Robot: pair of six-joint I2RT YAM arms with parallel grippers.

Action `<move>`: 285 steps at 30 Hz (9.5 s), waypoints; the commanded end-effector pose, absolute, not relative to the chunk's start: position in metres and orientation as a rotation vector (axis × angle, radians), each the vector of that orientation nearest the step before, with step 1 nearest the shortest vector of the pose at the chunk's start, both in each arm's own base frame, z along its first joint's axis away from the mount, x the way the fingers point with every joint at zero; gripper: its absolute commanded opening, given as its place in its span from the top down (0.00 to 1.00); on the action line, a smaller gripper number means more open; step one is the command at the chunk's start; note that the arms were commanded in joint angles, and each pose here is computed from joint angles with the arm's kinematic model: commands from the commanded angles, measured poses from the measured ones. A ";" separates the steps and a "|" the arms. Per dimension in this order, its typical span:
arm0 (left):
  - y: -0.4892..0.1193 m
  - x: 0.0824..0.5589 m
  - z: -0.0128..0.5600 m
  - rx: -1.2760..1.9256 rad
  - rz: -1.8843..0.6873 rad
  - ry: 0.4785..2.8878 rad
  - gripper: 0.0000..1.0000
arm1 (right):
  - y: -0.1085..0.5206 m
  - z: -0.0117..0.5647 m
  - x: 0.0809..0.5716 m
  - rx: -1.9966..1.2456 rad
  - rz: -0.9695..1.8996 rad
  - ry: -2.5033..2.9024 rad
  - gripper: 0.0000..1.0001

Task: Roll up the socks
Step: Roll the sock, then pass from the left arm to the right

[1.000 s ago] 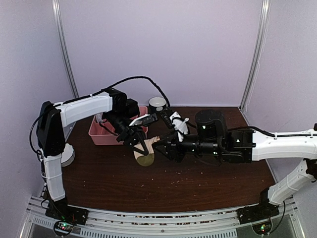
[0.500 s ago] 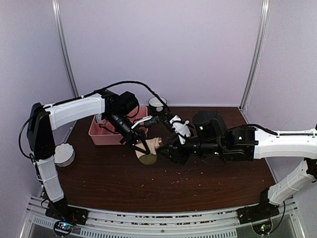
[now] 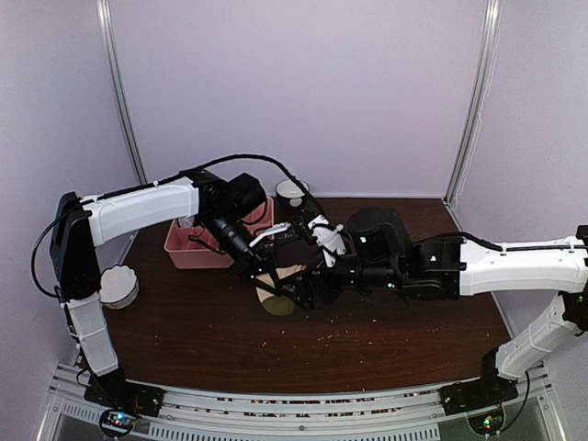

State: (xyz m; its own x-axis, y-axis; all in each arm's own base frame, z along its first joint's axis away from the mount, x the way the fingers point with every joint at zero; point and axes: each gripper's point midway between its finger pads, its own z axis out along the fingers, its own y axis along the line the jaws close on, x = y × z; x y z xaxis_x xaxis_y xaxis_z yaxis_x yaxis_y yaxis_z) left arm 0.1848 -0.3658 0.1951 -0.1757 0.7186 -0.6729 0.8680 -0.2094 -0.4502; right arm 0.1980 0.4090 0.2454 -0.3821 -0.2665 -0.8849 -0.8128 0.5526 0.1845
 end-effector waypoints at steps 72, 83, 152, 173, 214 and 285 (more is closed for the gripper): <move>-0.356 0.155 0.261 2.001 -1.162 1.574 0.46 | 0.416 0.283 0.164 -0.602 1.158 1.901 1.00; -0.360 0.157 0.268 1.930 -1.198 1.622 0.42 | 0.405 0.301 0.194 -0.483 1.039 1.818 1.00; -0.369 0.193 0.276 1.832 -0.696 1.552 0.53 | 0.393 0.337 0.237 -0.088 1.242 1.855 1.00; -0.360 0.258 0.282 1.622 -0.311 1.618 0.87 | 0.422 0.308 0.239 0.080 1.433 1.976 0.94; -0.365 0.173 0.283 1.957 -1.010 1.602 0.57 | 0.399 0.308 0.194 -0.710 0.945 1.854 1.00; -0.318 0.235 0.269 2.038 0.036 1.278 1.00 | 0.440 0.327 0.183 -0.405 1.834 1.857 0.38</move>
